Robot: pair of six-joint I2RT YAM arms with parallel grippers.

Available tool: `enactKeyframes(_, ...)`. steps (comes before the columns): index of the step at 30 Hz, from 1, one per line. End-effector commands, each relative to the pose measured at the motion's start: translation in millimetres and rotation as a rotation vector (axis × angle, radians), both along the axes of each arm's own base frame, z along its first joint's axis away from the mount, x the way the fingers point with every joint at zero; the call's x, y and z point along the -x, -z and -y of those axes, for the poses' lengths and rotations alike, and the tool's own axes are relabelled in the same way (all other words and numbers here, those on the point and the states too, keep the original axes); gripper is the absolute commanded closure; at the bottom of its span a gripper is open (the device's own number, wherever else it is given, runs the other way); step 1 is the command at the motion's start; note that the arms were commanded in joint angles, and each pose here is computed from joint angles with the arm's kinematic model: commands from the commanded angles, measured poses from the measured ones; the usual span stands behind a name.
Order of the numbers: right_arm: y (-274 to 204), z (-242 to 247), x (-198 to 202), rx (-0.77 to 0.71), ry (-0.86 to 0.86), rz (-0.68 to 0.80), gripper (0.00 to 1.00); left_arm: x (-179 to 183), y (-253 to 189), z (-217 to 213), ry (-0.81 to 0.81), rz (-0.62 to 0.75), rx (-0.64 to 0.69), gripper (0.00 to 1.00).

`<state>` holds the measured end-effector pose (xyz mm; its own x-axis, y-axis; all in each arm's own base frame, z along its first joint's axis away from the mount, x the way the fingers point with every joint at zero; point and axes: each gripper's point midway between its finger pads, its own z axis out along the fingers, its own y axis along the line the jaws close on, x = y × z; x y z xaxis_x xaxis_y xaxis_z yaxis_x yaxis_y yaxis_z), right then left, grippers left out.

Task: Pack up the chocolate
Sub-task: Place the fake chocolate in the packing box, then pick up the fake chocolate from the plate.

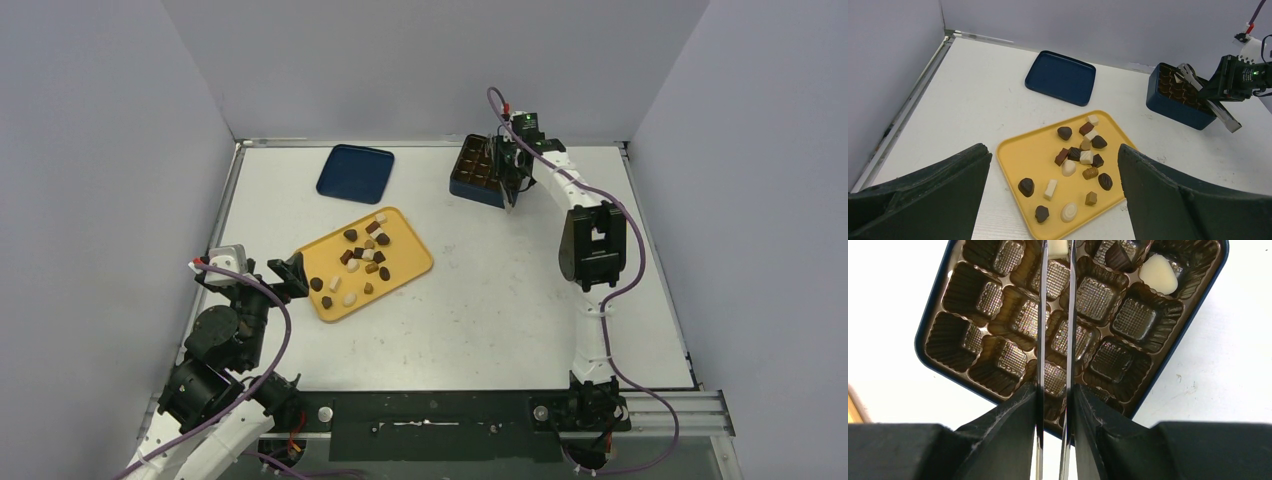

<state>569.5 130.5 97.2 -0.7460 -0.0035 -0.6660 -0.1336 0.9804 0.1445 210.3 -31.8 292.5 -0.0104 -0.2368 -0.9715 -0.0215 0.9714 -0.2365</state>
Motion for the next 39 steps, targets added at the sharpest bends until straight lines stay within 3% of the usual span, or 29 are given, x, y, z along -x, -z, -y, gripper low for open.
enactKeyframes(1, -42.9, 4.9, -21.2, -0.001, 0.023, 0.124, 0.69, -1.2, -10.7, 1.4, 0.006, 0.035, 0.017, 0.03)
enactKeyframes(12, -70.2, 7.0, -17.6, 0.002, 0.026, 0.157, 0.62, -0.8, -10.7, 1.1, 0.006, 0.036, 0.019, 0.03)
enactKeyframes(21, -98.7, -3.8, -3.0, -0.013, 0.000, 0.176, 0.63, -0.2, -10.7, -0.9, -0.003, 0.038, 0.021, 0.03)
enactKeyframes(30, -113.0, -36.5, 43.6, -0.061, -0.077, 0.172, 0.63, -0.3, -10.7, -2.0, -0.009, 0.038, 0.019, 0.03)
enactKeyframes(39, -112.9, -102.3, 111.5, -0.099, -0.274, 0.163, 0.63, 1.2, -11.1, -6.3, -0.028, 0.037, 0.020, 0.03)
